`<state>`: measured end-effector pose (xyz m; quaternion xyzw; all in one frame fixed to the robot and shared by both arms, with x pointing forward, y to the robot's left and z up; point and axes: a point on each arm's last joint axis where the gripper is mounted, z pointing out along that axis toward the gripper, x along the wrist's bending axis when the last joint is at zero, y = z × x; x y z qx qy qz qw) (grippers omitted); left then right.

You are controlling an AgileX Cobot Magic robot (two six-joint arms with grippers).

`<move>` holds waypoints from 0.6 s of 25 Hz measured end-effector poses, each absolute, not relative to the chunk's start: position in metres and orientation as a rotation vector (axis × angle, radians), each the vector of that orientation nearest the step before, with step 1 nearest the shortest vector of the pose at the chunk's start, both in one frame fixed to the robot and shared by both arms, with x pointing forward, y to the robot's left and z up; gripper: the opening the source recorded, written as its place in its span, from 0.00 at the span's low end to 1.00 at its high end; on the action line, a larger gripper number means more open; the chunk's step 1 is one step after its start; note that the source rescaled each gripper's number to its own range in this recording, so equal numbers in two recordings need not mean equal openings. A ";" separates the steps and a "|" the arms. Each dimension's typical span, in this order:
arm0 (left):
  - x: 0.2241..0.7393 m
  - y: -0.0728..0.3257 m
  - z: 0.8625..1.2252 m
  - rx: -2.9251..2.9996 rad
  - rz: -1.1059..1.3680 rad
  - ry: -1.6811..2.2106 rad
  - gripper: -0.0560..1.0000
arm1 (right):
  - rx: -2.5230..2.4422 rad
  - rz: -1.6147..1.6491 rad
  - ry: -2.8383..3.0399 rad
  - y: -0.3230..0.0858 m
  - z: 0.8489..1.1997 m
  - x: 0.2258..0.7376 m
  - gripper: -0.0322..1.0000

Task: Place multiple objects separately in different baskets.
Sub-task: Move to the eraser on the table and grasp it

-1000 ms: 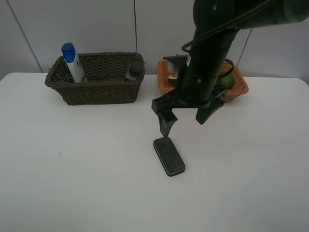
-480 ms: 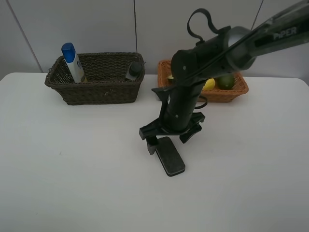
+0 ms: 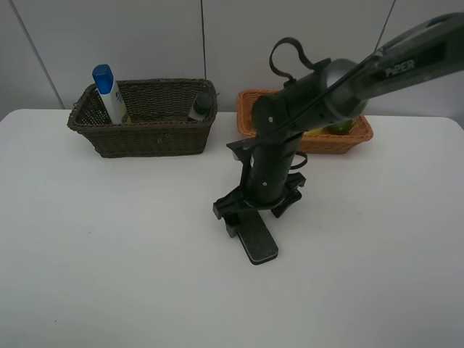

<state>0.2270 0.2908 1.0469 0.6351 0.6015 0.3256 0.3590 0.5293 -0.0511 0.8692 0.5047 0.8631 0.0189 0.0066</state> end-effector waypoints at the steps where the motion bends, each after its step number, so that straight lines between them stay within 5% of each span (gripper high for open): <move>1: 0.227 0.291 1.047 1.638 0.840 1.551 1.00 | 1.579 0.059 2.700 -0.051 0.869 0.530 1.00; 5: 0.227 0.291 1.047 1.638 0.840 1.551 1.00 | 1.565 0.044 2.702 -0.051 0.868 0.531 0.85; 9: 0.227 0.291 1.047 1.638 0.840 1.551 1.00 | 1.541 0.042 2.700 -0.052 0.868 0.532 0.34; 15: 0.227 0.291 1.047 1.638 0.840 1.551 1.00 | 1.543 0.039 2.701 -0.052 0.871 0.531 0.35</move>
